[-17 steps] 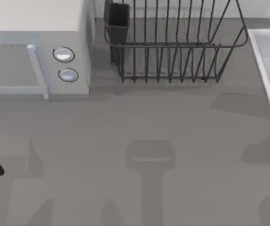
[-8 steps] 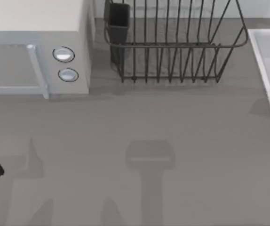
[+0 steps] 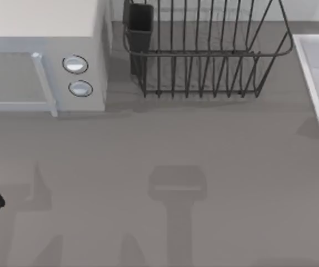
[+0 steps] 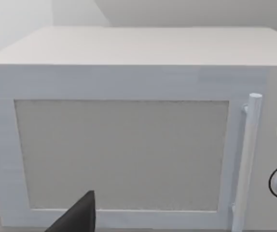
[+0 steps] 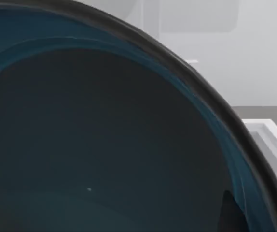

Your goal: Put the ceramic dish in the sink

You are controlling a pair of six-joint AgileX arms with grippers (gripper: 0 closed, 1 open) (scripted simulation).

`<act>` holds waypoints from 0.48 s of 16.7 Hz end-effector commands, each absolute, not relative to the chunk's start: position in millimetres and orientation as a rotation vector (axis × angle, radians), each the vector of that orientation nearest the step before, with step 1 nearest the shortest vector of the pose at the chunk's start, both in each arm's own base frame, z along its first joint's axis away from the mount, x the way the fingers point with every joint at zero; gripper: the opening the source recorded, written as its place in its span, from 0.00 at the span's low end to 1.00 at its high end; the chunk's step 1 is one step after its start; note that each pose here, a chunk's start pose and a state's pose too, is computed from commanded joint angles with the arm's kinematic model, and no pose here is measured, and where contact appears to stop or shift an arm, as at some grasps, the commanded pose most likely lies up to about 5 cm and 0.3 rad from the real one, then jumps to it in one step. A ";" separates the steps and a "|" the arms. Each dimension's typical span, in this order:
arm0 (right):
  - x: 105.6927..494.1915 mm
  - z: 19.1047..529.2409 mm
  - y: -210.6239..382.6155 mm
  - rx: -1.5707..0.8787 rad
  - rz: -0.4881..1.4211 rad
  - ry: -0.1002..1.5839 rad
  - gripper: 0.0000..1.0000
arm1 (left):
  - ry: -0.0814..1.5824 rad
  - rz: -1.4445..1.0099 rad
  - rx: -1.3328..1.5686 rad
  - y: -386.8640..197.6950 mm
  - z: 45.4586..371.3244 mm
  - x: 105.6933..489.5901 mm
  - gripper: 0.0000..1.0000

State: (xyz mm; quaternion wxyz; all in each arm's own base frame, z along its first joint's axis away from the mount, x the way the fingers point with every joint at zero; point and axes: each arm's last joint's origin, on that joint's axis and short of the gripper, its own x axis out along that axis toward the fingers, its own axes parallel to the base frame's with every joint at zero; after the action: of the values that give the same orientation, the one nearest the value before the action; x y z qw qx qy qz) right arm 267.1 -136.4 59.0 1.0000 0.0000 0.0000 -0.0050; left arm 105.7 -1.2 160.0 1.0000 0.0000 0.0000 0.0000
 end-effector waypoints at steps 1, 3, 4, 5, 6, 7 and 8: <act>267.1 59.0 -136.4 0.000 -0.010 0.000 0.23 | 0.000 0.000 0.000 -1.2 160.0 105.7 1.00; 267.1 59.0 -136.4 0.000 -0.010 0.000 0.38 | 0.000 0.000 0.000 -1.2 160.0 105.7 1.00; 267.1 59.0 -136.4 0.000 -0.010 0.000 0.45 | 0.000 0.000 0.000 -1.2 160.0 105.7 1.00; 267.1 59.0 -136.4 0.000 -0.010 0.000 0.53 | 0.000 0.000 0.000 -1.2 160.0 105.7 1.00; 267.1 59.0 -136.4 0.000 -0.010 0.000 0.60 | 0.000 0.000 0.000 -1.2 160.0 105.7 1.00; 267.1 59.0 -136.4 0.000 -0.010 0.000 0.68 | 0.000 0.000 0.000 -1.2 160.0 105.7 1.00; 267.1 59.0 -136.4 0.000 -0.010 0.000 0.75 | 0.000 0.000 0.000 -1.2 160.0 105.7 1.00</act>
State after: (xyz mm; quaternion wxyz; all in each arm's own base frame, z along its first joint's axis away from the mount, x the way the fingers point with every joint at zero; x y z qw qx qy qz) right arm 267.1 -136.4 59.0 1.0000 0.0000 0.0000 -0.0050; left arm 105.7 -1.2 160.0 1.0000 0.0000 0.0000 0.0000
